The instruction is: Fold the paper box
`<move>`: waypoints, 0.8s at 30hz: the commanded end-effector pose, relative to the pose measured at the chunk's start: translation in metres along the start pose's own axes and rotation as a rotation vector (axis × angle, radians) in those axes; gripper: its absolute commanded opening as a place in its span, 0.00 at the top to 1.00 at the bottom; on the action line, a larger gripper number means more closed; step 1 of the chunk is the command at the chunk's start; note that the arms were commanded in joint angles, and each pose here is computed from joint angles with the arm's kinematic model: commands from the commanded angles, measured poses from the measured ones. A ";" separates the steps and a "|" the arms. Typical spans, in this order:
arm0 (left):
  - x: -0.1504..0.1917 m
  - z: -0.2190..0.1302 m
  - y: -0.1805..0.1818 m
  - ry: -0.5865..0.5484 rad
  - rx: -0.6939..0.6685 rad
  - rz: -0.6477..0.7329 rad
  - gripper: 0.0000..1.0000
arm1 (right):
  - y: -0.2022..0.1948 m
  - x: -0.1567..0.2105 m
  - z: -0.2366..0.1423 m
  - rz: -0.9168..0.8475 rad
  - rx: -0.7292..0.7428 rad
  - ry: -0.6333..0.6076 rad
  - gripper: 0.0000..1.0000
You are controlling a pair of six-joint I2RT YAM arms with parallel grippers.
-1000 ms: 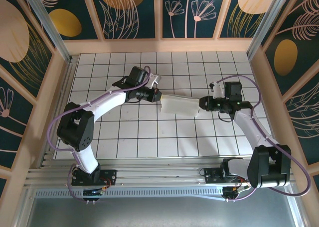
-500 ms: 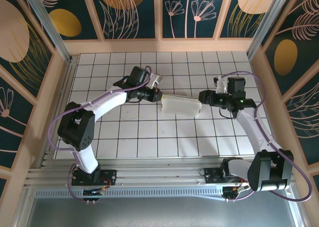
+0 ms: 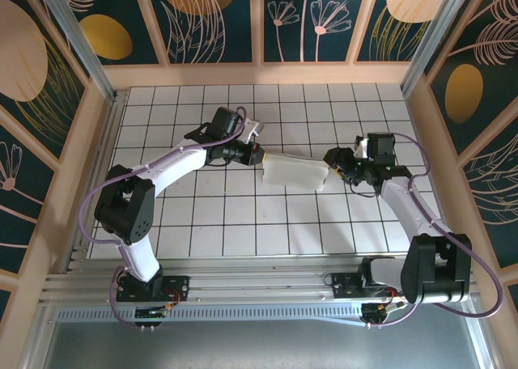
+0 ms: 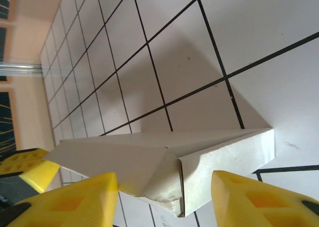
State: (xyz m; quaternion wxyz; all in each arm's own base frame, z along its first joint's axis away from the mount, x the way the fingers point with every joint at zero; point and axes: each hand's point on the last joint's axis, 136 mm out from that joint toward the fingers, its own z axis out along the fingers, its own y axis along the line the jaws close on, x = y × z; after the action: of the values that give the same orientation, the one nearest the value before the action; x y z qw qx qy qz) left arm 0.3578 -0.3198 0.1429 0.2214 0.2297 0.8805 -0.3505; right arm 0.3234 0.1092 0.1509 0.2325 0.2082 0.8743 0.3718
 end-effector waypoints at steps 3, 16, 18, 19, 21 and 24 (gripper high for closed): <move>0.054 0.020 0.019 0.189 -0.054 -0.111 1.00 | 0.000 0.009 0.001 0.097 -0.059 0.001 0.56; 0.044 0.014 0.014 0.137 -0.047 -0.099 0.72 | -0.027 0.017 0.009 0.083 0.026 -0.003 0.72; 0.044 0.013 0.012 0.134 -0.045 -0.098 0.71 | -0.028 0.018 0.010 0.084 0.026 0.001 0.75; 0.043 0.012 0.012 0.130 -0.042 -0.098 0.71 | -0.030 0.018 0.010 0.084 0.031 0.001 0.76; 0.041 0.010 0.008 0.118 -0.029 -0.095 0.69 | -0.031 0.018 0.011 0.080 0.035 0.002 0.76; 0.033 0.002 -0.004 0.076 0.014 -0.085 0.49 | -0.031 0.018 0.010 0.074 0.040 -0.002 0.77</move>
State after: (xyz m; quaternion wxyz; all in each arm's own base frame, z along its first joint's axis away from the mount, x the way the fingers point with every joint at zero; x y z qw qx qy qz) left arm 0.3544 -0.3150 0.1345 0.2101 0.2061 0.8911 -0.3455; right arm 0.3240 0.1095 0.1484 0.2534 0.2236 0.8545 0.3945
